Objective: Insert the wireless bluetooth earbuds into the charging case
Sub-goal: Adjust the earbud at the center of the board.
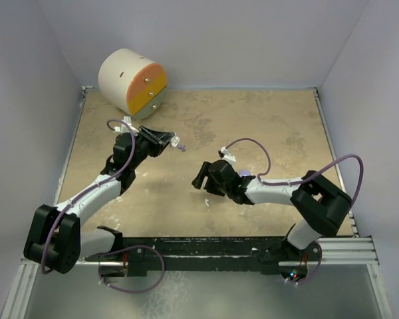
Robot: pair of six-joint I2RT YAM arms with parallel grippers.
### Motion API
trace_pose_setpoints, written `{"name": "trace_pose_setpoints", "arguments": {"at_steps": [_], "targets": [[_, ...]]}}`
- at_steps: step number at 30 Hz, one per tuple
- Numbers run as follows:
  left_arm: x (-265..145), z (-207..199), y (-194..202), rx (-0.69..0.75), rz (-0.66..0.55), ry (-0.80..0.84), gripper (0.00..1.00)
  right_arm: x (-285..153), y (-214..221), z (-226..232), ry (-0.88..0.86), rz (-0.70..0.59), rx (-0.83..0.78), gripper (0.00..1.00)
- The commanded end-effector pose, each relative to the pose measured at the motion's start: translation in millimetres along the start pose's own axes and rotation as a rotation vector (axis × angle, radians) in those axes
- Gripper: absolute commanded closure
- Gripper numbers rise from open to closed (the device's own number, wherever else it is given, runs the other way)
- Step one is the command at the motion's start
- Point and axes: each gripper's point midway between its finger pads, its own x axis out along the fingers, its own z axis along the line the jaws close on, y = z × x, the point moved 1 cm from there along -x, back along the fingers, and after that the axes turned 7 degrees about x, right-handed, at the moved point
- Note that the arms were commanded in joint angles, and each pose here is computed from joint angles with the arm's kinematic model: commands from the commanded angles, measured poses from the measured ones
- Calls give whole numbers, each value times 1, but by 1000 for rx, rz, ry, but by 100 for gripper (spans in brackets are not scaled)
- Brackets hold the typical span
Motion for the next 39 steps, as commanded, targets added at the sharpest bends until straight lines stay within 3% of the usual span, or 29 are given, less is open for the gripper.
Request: {"name": "trace_pose_setpoints", "arguments": {"at_steps": [1,14,24,39], "targets": [[-7,-27,-19,45,-70,77,100,-13,-11,-25,133,-37,-93,22],[-13,-29,-16,25,-61,99,100,-24,48,-28,319,61,-271,24],[-19,-25,-13,22,-58,95,100,-30,51,-39,367,76,-273,25],[-19,-20,-11,15,-56,93,100,-29,79,-51,483,139,-397,37]]}}
